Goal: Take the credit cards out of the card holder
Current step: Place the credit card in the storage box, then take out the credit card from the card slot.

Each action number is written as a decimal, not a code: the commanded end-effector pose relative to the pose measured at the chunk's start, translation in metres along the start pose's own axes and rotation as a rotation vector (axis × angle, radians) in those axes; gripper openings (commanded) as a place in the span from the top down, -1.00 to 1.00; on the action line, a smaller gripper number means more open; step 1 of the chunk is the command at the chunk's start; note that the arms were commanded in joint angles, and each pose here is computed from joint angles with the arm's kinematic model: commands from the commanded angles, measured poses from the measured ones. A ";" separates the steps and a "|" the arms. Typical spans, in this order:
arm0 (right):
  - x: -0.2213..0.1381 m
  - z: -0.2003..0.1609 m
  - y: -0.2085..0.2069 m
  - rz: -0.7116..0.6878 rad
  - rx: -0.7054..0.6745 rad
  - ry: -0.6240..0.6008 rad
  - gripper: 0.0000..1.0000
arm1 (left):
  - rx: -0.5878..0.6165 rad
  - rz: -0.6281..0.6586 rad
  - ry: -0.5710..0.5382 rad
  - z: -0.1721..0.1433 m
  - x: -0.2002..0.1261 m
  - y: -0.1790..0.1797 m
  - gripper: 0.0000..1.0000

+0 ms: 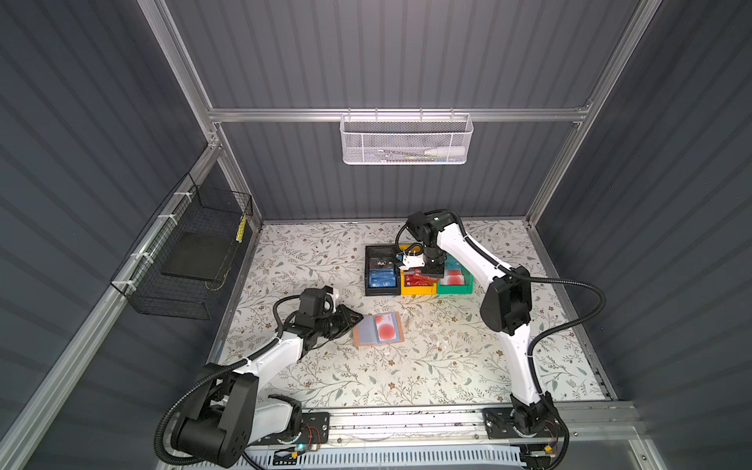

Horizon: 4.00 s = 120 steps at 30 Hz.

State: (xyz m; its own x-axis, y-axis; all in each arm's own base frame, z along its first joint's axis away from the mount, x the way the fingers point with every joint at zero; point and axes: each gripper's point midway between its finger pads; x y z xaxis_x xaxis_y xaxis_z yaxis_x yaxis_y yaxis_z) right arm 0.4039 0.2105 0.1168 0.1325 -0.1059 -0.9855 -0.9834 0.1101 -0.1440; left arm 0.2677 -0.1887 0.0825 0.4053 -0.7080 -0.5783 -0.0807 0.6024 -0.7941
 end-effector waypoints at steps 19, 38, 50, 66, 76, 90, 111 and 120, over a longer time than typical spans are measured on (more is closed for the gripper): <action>0.028 0.018 0.004 0.032 -0.092 0.030 1.00 | 0.022 -0.010 0.028 0.004 0.013 0.000 0.58; 0.041 0.026 -0.001 0.032 -0.100 0.004 0.57 | 0.009 -0.002 0.054 0.007 0.026 0.005 0.59; 0.019 0.030 -0.051 -0.193 0.102 -0.042 0.62 | -0.013 -0.009 0.059 0.006 0.030 0.008 0.59; -0.013 0.082 0.103 0.236 0.605 -0.304 0.31 | -0.041 -0.037 0.108 -0.020 0.046 0.015 0.60; 0.002 0.124 0.177 0.556 0.646 -0.417 0.42 | -0.052 -0.004 0.133 -0.037 0.057 0.032 0.63; 0.040 0.127 0.173 0.601 0.724 -0.394 0.55 | -0.039 -0.004 0.117 -0.034 0.053 0.027 0.63; 0.062 0.118 0.170 0.629 0.768 -0.349 0.56 | -0.053 -0.069 0.121 -0.034 0.059 0.020 0.63; 0.071 0.119 0.176 0.658 0.779 -0.330 0.59 | -0.057 -0.071 0.124 -0.034 0.060 0.022 0.63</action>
State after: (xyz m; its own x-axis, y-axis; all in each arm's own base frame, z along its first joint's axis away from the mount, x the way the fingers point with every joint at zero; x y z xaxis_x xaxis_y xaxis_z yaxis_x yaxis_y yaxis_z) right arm 0.2625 0.3445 0.0266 -0.2170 0.4895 -0.8446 -0.5696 0.6392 0.5167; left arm 0.2674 -0.2305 0.0321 0.3236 -0.7862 -0.5265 -0.0841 0.5304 -0.8436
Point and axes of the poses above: each gripper's point midway between its finger pads, its own x axis out along the fingers, its own y axis along the line the jaws close on, z = x × y, and after that the axes turned 1 degree about -x, right-handed
